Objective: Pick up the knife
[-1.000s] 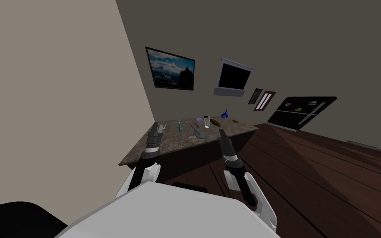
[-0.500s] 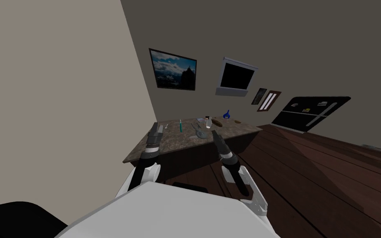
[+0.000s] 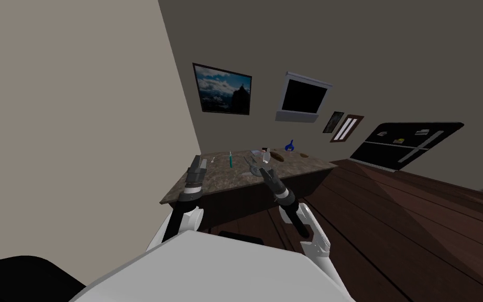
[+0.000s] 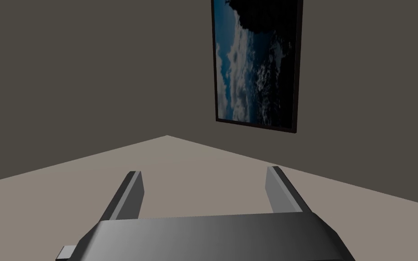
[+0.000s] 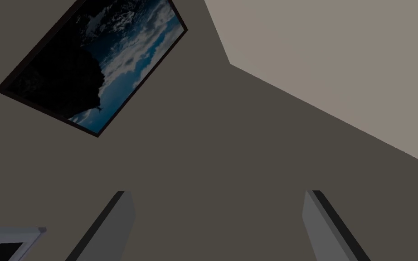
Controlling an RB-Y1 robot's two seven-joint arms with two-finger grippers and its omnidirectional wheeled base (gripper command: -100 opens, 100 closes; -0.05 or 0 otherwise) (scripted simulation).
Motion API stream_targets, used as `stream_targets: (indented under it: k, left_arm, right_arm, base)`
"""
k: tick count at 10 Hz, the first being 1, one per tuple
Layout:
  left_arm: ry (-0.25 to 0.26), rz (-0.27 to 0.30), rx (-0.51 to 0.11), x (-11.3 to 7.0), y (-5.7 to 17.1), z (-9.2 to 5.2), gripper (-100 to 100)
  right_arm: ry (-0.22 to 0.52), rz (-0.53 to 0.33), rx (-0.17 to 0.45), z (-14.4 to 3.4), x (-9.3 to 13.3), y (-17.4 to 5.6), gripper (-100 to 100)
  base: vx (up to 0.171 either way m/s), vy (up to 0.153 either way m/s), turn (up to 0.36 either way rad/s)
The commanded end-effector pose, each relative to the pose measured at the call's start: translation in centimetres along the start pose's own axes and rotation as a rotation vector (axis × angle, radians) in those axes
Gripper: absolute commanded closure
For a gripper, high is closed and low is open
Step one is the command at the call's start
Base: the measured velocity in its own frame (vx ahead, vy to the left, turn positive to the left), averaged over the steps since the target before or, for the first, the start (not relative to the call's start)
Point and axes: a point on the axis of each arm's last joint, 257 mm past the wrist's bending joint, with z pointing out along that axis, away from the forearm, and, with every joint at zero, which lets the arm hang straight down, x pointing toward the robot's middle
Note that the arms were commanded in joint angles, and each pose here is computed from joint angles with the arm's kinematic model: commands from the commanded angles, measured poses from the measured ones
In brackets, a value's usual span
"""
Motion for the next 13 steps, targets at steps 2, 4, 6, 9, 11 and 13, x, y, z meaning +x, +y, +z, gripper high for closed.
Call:
stream_targets:
  k: [2, 4, 6, 9, 11, 13]
  left_arm:
    - [0.000, 0.000, 0.000, 0.0, 0.0, 0.0, 0]
    - [0.000, 0.000, 0.000, 0.0, 0.0, 0.0, 0]
    - [0.000, 0.000, 0.000, 0.0, 0.0, 0.0, 0]
    - [0.000, 0.000, 0.000, 0.0, 0.0, 0.0, 0]
    - [0.000, 0.000, 0.000, 0.0, 0.0, 0.0, 0]
    - [0.000, 0.000, 0.000, 0.0, 0.0, 0.0, 0]
  right_arm:
    - [0.073, -0.049, -0.060, 0.9, 2.0, 0.6, -100]
    - [0.136, -0.084, -0.119, 1.4, 3.8, 1.2, -100]
    - [0.195, -0.112, -0.177, 1.8, 5.4, 1.7, -100]
    - [0.277, -0.153, -0.233, 2.0, 7.6, 1.9, -100]
    - [0.347, -0.180, -0.279, 2.0, 9.5, 2.0, -100]
    - [0.390, -0.214, -0.284, 1.7, 10.6, 1.7, -100]
  base:
    - [0.000, 0.002, 0.068]
    - [0.002, 0.001, 0.076]
    - [0.001, 0.001, 0.054]
    - [0.004, 0.000, 0.043]
    - [0.008, -0.002, 0.083]
    - [0.008, -0.003, 0.014]
